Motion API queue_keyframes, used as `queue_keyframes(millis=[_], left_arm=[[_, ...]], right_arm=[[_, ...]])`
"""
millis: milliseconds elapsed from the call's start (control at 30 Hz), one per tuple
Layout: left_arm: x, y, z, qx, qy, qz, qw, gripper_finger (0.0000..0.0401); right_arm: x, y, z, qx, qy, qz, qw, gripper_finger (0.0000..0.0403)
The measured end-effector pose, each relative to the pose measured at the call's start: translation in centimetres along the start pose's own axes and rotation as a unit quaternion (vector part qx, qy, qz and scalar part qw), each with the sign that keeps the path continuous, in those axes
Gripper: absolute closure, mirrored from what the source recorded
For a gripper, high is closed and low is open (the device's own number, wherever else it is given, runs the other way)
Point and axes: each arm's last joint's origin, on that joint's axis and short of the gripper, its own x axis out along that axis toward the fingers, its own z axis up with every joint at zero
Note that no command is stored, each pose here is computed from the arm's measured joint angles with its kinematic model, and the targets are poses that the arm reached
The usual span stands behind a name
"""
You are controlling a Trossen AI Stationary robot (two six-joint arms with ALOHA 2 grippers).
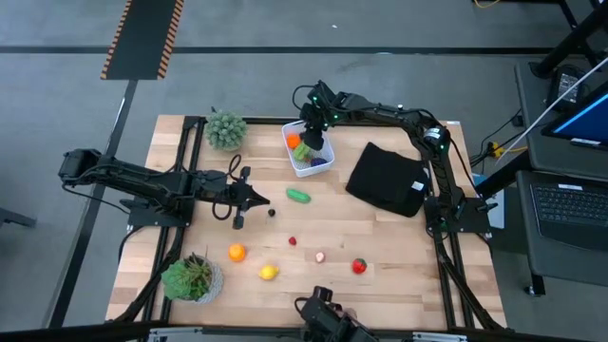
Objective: Pick and placing Produce into tupperware
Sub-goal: Put the cherry into the basket
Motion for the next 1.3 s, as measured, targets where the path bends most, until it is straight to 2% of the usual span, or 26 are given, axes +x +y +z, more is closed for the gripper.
queue_keyframes(millis=[300, 533, 700, 800, 900, 1133, 1200, 1300], left_arm=[[0.0, 0.0, 0.0, 0.001, 0.000, 0.000, 1.000, 0.0374], [0.0, 0.0, 0.0, 0.031, 0.000, 0.000, 1.000, 0.0357], [0.0, 0.0, 0.1, 0.042, -0.004, 0.000, 0.999, 0.0346], [0.0, 0.0, 0.1, 0.040, -0.004, 0.001, 0.999, 0.0339], [0.0, 0.0, 0.1, 0.040, -0.004, 0.001, 0.999, 0.0333], [0.0, 0.0, 0.1, 0.039, -0.004, 0.001, 0.999, 0.0320], [0.0, 0.0, 0.1, 0.037, -0.004, 0.000, 0.999, 0.0317], [0.0, 0.0, 0.0, 0.025, 0.001, 0.000, 1.000, 0.0313]], right_arm=[[0.0, 0.0, -0.1, 0.025, 0.006, 0.002, 1.000, 0.0238], [-0.5, 0.2, -0.3, -0.003, 0.022, 0.010, 1.000, 0.0238], [-0.7, 2.0, -0.5, -0.029, 0.048, 0.051, 0.997, 0.0238], [-0.5, 3.2, -0.6, -0.049, 0.058, 0.040, 0.996, 0.0238], [-1.7, 3.9, 0.2, -0.063, 0.055, 0.000, 0.997, 0.0238], [-6.2, 6.0, 2.2, -0.060, 0.014, -0.006, 0.998, 0.0238], [-7.3, 7.1, 2.1, -0.062, -0.001, -0.002, 0.998, 0.0238], [-7.9, 9.2, 0.7, -0.073, -0.013, 0.004, 0.997, 0.0238]])
